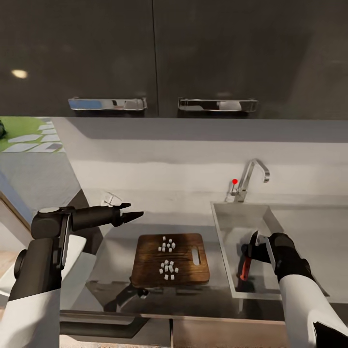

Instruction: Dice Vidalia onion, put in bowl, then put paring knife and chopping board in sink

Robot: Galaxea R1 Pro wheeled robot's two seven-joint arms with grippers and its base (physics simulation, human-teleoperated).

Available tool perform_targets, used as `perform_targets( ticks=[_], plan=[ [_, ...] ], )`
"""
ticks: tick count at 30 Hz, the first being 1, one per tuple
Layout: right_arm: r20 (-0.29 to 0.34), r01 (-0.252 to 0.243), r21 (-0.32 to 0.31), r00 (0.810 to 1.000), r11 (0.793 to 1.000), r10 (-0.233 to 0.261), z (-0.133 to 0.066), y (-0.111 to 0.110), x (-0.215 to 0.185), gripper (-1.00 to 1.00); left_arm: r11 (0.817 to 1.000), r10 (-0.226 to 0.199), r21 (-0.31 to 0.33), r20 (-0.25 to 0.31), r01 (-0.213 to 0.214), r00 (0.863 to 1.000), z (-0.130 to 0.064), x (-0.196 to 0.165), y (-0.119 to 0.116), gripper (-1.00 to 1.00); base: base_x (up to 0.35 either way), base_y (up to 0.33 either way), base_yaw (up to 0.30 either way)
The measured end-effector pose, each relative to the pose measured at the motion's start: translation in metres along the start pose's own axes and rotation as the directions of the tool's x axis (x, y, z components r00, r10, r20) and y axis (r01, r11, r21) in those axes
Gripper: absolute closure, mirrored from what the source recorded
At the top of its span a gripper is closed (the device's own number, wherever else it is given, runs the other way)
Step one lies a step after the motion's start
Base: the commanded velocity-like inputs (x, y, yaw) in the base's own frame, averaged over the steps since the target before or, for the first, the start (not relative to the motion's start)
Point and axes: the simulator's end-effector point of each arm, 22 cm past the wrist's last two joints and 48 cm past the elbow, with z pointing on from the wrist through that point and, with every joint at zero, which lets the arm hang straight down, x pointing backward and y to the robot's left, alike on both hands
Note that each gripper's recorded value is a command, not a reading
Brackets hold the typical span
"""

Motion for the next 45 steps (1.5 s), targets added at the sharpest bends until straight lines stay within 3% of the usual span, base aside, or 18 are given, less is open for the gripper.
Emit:
perform_targets(
  ticks=[22,24,27,31,37,45],
  plan=[
    [-0.031,0.0,0.014,1.0,1.0,0.0,0.016,-0.006,0.01,1.0,1.0,-0.027,0.002,-0.022,0.027,0.999,0.009,0.015,0.01,-1.0,0.01,0.0,0.0],
    [-0.029,-0.002,0.026,1.0,1.0,0.003,0.015,-0.014,0.008,1.0,1.0,-0.028,0.003,-0.023,0.028,0.999,0.01,0.016,0.01,-1.0,0.029,0.0,0.0],
    [-0.005,-0.015,0.082,1.0,0.997,0.015,0.004,-0.054,-0.01,1.0,1.0,-0.028,0.004,-0.024,0.028,0.999,0.01,0.016,0.01,-1.0,0.008,0.0,0.0],
    [0.006,-0.028,0.097,1.0,0.995,0.027,-0.004,-0.07,-0.025,1.0,1.0,-0.029,0.006,-0.024,0.029,0.999,0.01,0.017,0.01,-1.0,0.002,0.0,0.0],
    [0.025,-0.042,0.076,0.999,0.996,0.04,-0.017,-0.062,-0.056,1.0,1.0,-0.028,0.007,-0.024,0.029,0.999,0.01,0.017,0.009,-1.0,0.0,0.0,0.0],
    [-0.002,-0.043,0.05,0.999,0.998,0.043,-0.015,-0.049,-0.061,1.0,1.0,-0.029,0.006,-0.024,0.029,0.999,0.01,0.017,0.009,-1.0,0.0,0.0,0.0]
  ],
)
